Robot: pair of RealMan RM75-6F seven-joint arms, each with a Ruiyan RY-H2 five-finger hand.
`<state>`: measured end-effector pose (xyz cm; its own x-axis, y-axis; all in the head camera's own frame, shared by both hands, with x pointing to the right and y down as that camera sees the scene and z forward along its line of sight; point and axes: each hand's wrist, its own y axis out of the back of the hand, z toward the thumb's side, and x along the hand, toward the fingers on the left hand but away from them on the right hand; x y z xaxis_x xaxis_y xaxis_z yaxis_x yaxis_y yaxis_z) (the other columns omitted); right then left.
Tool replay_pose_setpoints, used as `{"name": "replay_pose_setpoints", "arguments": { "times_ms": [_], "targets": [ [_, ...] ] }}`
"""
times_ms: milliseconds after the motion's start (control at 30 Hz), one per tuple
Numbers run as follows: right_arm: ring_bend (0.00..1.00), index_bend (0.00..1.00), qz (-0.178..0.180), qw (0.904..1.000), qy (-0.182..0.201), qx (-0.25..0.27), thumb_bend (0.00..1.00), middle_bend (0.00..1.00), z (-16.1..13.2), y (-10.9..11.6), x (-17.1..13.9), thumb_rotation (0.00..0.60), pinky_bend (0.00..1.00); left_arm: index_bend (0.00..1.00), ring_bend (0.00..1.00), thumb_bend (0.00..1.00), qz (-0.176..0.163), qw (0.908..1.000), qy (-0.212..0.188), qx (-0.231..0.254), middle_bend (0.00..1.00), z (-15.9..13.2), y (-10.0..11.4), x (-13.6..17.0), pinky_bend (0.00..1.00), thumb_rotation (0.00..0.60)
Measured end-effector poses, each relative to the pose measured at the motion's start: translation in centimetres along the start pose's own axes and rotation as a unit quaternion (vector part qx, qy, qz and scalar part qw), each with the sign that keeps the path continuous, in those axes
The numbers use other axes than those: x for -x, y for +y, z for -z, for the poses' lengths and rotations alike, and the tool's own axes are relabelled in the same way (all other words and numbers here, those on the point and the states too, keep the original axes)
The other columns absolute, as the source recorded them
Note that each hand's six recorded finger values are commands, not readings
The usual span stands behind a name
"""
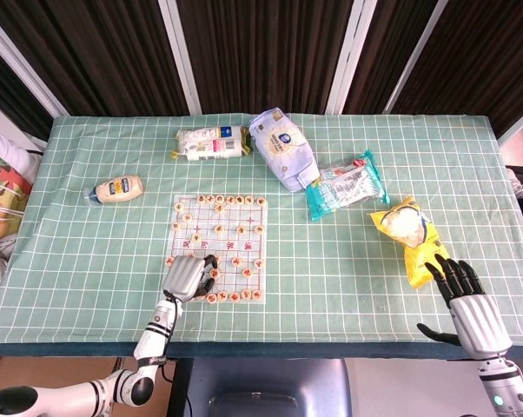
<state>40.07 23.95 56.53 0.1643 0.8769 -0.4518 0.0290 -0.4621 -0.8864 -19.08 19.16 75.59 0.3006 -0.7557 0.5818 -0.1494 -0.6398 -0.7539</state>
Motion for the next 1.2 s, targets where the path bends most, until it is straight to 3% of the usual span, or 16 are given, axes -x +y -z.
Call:
{"name": "replay_pose_setpoints", "arguments": {
  "times_ms": [267, 467, 600, 900, 1200],
  "targets": [
    [0.0, 0.0, 0.0, 1.0, 0.001, -0.001, 0.2, 0.0, -0.1, -0.1, 0.0, 0.534, 0.0, 0.58, 1.0, 0.36, -0.012, 0.9998, -0.008, 0.015, 1.0, -0.4, 0.9, 0.1, 1.0, 0.6],
    [0.0, 0.0, -0.003, 1.0, 0.003, 0.001, 0.2, 0.0, -0.1, -0.1, 0.0, 0.533, 0.0, 0.58, 1.0, 0.36, -0.035, 0.9984, -0.011, 0.044, 1.0, -0.7, 3.1, -0.4, 1.0, 0.6],
    [0.0, 0.0, -0.007, 1.0, 0.004, 0.002, 0.2, 0.0, -0.2, -0.3, 0.1, 0.533, 0.0, 0.58, 1.0, 0.35, -0.052, 0.9965, -0.001, 0.065, 1.0, -0.6, 4.8, -1.8, 1.0, 0.6],
    [0.0, 0.0, -0.017, 0.9998, 0.005, 0.003, 0.2, 0.0, -0.2, -0.7, 0.3, 0.533, 0.0, 0.57, 1.0, 0.36, -0.053, 0.9953, 0.037, 0.072, 1.0, -0.5, 6.6, -6.4, 1.0, 0.6],
    [0.0, 0.0, -0.017, 0.9998, -0.005, 0.002, 0.2, 0.0, 0.2, -0.8, 0.7, 0.532, 0.0, 0.56, 1.0, 0.35, -0.051, 0.9945, 0.049, 0.078, 1.0, -1.8, 6.7, -8.9, 1.0, 0.6]
  ]
}}
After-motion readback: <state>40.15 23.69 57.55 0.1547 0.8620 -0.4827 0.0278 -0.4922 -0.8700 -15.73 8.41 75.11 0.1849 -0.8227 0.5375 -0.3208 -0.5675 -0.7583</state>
